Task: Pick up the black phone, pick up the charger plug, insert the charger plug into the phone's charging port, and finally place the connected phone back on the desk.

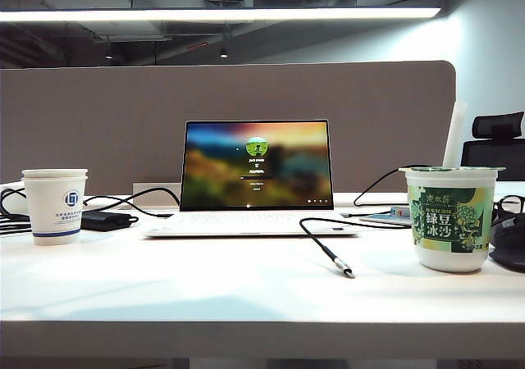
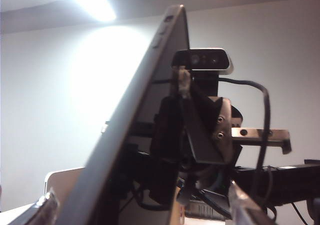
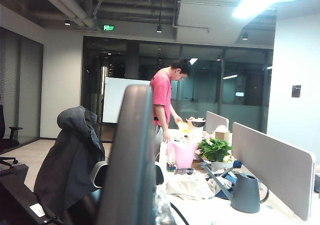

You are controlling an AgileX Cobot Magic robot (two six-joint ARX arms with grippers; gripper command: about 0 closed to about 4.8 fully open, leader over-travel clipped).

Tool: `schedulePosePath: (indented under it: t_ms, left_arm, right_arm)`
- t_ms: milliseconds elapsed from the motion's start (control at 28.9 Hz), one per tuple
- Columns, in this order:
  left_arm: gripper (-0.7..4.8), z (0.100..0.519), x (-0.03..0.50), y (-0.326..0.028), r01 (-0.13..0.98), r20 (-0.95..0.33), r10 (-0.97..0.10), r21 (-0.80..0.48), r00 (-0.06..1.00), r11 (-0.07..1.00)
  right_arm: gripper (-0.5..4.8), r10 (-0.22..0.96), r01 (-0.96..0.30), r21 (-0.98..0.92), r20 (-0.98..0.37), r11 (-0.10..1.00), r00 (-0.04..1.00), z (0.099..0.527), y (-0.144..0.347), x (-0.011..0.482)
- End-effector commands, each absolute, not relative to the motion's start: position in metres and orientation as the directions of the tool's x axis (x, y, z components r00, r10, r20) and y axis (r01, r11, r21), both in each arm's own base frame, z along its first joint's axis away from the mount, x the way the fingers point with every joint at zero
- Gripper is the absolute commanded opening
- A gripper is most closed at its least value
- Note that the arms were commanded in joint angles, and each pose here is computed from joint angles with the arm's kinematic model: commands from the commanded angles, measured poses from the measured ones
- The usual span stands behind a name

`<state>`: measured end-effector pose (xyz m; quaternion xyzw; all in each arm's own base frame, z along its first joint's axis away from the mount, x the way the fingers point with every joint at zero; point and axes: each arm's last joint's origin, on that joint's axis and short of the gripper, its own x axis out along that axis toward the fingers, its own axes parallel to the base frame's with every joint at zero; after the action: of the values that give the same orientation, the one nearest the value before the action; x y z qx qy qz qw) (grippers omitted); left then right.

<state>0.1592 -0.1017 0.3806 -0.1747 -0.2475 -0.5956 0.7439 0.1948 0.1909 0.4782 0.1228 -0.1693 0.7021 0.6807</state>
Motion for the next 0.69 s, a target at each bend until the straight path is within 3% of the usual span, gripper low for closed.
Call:
schedulePosePath:
  t_ms: [35, 104, 208, 242, 381, 415, 450, 484, 519, 692]
  left_arm:
    - [4.79, 0.3844, 0.1589, -0.0997, 0.965, 0.621, -0.755, -0.007, 0.210, 0.263]
    - [4.79, 0.3845, 0.1596, -0.0993, 0.962, 0.631, -0.741, -0.030, 0.229, 0.272]
    - [3.47, 0.3844, 0.1597, -0.0994, 0.962, 0.630, -0.742, -0.031, 0.229, 0.271]
    - [3.32, 0.3844, 0.1597, -0.0994, 0.962, 0.630, -0.742, -0.030, 0.229, 0.271]
    - [3.29, 0.3843, 0.1597, -0.0994, 0.962, 0.629, -0.743, -0.031, 0.230, 0.272]
    - [2.95, 0.3843, 0.1597, -0.0994, 0.962, 0.629, -0.743, -0.031, 0.230, 0.271]
    - [2.14, 0.3843, 0.1597, -0.0995, 0.962, 0.627, -0.745, -0.029, 0.228, 0.270]
    - [0.87, 0.3842, 0.1596, -0.0996, 0.963, 0.625, -0.748, -0.026, 0.224, 0.267]
    - [0.41, 0.3837, 0.1600, -0.1000, 0.965, 0.621, -0.752, -0.026, 0.222, 0.263]
    - [0.15, 0.3822, 0.1613, -0.1008, 0.965, 0.605, -0.762, -0.038, 0.228, 0.259]
  right_arm:
    - [-0.03, 0.900, -0.995, -0.097, 0.431, -0.014, -0.055, 0.4839, 0.1885, 0.1917]
    - [-0.03, 0.903, -0.996, -0.091, 0.427, -0.014, -0.052, 0.4831, 0.1891, 0.1924]
    - [-0.03, 0.903, -0.996, -0.091, 0.427, -0.015, -0.052, 0.4829, 0.1893, 0.1926]
    - [-0.03, 0.904, -0.996, -0.089, 0.425, -0.015, -0.052, 0.4823, 0.1900, 0.1933]
    - [-0.03, 0.907, -0.996, -0.084, 0.418, -0.020, -0.053, 0.4798, 0.1923, 0.1960]
    - [-0.03, 0.908, -0.996, -0.082, 0.415, -0.021, -0.054, 0.4789, 0.1931, 0.1969]
    - [-0.03, 0.908, -0.997, -0.081, 0.414, -0.022, -0.053, 0.4787, 0.1932, 0.1970]
    - [-0.03, 0.909, -0.997, -0.080, 0.414, -0.022, -0.053, 0.4783, 0.1937, 0.1975]
    - [-0.03, 0.909, -0.997, -0.079, 0.413, -0.022, -0.053, 0.4782, 0.1938, 0.1977]
    - [-0.01, 0.916, -0.995, -0.082, 0.393, -0.049, -0.077, 0.4752, 0.1961, 0.1996]
